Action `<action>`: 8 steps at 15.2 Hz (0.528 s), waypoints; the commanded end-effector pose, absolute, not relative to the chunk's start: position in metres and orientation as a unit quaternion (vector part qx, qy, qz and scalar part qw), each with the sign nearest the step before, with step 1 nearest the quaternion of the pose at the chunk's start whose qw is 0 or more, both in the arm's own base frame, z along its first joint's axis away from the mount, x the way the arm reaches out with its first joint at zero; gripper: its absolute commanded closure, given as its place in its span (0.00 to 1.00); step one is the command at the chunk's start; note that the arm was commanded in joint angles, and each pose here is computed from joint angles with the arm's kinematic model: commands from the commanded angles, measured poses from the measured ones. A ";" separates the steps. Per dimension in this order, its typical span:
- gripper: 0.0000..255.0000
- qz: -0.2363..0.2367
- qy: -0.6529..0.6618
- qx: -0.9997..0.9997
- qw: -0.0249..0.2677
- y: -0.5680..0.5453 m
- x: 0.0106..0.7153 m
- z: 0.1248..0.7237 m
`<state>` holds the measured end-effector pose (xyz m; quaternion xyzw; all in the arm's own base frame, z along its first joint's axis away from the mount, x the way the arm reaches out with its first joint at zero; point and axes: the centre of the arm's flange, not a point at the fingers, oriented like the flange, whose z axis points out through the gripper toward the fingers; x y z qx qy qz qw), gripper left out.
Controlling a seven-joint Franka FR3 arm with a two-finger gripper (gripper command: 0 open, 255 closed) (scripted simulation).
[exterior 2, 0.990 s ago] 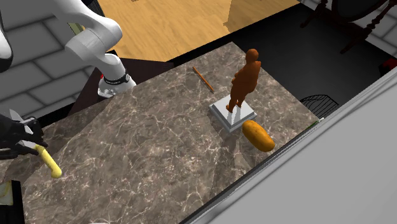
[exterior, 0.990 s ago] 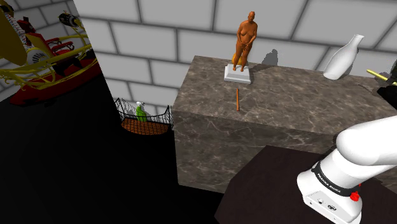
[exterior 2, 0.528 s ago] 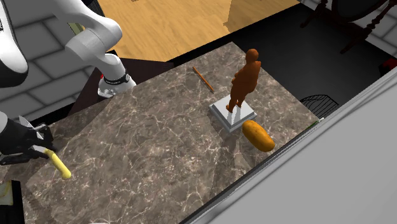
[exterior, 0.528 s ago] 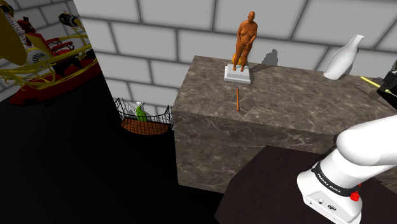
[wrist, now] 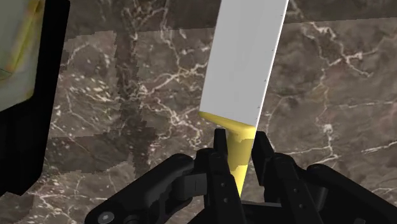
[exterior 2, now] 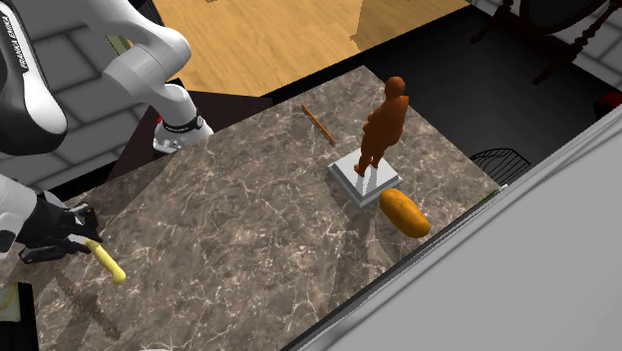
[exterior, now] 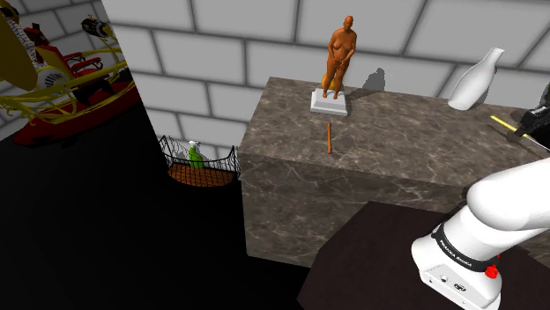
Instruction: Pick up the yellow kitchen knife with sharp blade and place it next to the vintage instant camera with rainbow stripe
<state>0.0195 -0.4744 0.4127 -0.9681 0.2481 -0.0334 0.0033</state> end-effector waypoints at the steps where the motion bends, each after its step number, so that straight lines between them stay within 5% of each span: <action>1: 1.00 -0.033 0.248 -0.968 0.003 -0.474 0.019 0.402; 8: 1.00 -0.033 0.248 -0.968 0.003 -0.474 0.019 0.365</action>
